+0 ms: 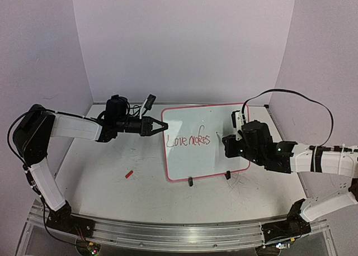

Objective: Write a sentence on the whiteboard

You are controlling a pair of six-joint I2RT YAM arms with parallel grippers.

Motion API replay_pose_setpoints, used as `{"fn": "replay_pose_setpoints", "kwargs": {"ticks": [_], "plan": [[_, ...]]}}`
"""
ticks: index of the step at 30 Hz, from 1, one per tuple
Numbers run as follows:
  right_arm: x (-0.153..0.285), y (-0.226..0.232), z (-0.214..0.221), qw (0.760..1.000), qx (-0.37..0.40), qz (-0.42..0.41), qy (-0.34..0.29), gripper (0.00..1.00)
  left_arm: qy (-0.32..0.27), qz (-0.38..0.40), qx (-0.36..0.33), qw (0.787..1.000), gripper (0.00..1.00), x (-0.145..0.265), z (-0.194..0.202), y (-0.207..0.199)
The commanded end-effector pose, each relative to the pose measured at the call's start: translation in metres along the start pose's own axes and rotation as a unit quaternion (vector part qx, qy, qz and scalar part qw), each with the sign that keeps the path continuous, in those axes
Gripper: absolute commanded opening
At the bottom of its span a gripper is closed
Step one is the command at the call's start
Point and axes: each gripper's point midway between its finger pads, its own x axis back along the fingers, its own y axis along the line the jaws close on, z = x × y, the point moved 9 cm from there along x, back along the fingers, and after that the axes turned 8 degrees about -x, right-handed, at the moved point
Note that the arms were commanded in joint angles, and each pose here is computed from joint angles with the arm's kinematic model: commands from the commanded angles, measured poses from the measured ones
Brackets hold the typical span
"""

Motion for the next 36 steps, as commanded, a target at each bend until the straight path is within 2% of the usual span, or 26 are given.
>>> {"fn": "replay_pose_setpoints", "kwargs": {"ticks": [1,24,30,36], "plan": [[0.003,-0.003,0.001,1.000,-0.019,-0.007,-0.006,0.00,0.020,-0.054,-0.009,0.998,0.00,-0.003,0.010,0.013],[0.000,-0.015,0.031,0.998,-0.041,-0.002,0.049,0.00,0.021,-0.053,-0.008,0.998,0.00,-0.003,0.010,0.013],[0.004,-0.019,0.031,0.998,-0.041,0.012,0.045,0.00,0.021,-0.054,-0.010,0.998,0.00,-0.001,0.010,0.012],[0.015,-0.010,0.006,0.999,-0.043,-0.006,0.006,0.00,0.020,-0.055,-0.010,0.998,0.00,-0.001,0.009,0.012]]}}
